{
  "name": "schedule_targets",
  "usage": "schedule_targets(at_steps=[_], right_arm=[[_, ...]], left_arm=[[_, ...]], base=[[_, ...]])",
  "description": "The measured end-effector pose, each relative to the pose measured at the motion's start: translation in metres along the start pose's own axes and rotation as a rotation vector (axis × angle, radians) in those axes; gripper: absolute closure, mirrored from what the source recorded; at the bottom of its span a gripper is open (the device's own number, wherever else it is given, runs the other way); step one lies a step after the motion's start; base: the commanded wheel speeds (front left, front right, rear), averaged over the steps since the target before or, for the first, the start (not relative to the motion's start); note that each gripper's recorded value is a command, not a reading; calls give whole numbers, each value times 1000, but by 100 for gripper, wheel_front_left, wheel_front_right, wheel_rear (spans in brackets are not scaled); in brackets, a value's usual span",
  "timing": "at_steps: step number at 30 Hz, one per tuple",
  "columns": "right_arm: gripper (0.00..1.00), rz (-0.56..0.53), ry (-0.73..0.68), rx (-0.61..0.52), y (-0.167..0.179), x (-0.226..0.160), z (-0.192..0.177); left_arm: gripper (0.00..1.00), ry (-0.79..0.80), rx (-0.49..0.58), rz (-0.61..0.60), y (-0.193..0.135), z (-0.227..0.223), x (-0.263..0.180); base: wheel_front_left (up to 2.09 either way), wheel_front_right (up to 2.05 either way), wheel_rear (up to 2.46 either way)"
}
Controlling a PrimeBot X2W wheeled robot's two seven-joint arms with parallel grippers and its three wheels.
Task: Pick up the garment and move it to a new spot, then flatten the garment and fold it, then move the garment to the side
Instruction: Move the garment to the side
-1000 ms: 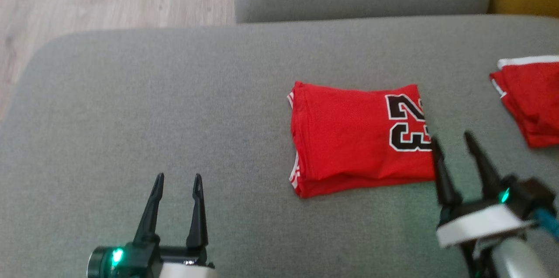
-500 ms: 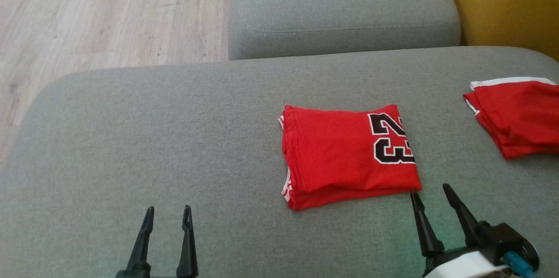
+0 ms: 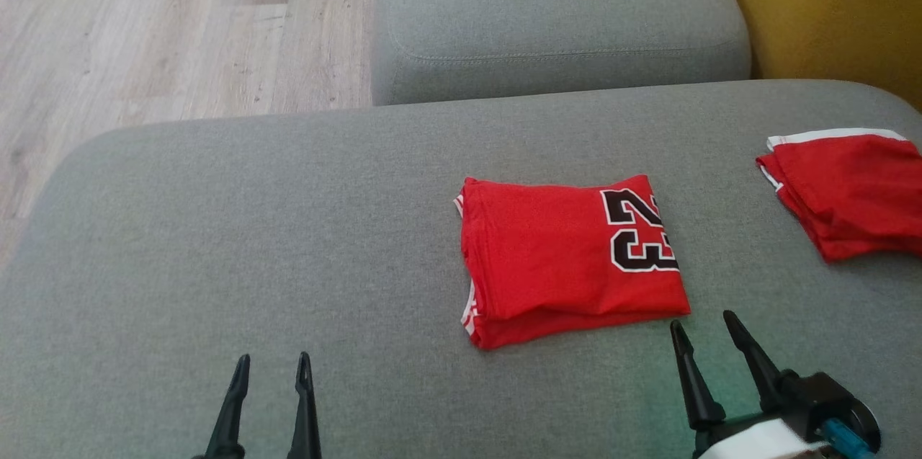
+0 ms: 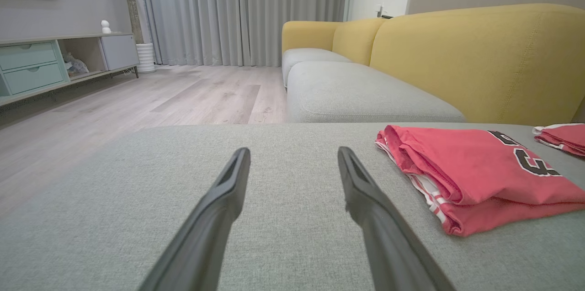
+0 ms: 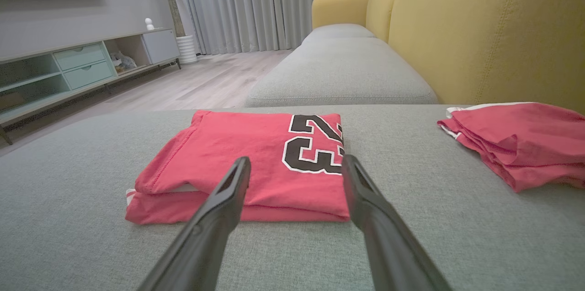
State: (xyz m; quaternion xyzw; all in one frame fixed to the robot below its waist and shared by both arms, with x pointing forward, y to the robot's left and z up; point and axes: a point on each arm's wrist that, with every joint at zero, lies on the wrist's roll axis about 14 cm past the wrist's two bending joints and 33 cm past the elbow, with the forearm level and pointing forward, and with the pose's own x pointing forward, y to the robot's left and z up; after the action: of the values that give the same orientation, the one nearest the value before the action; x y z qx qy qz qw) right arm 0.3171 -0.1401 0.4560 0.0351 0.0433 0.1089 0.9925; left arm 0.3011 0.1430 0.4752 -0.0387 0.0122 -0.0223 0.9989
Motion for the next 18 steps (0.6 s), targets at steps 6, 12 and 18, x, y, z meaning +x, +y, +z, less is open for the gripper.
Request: schedule_targets(at_steps=[6, 12, 18], right_arm=[[0, -3, -1, -2, -1, -1, 0], [0, -5, 2, -2, -1, -2, -1], [0, -6, 9, -8, -1, -3, -3]], left_arm=[[0, 2, 5, -7, -1, -1, 0], [0, 3, 3, -12, -2, -1, 1], [0, 5, 3, -15, -3, -2, 1]], base=[[0, 0, 0], [0, 0, 0], [0, 0, 0]])
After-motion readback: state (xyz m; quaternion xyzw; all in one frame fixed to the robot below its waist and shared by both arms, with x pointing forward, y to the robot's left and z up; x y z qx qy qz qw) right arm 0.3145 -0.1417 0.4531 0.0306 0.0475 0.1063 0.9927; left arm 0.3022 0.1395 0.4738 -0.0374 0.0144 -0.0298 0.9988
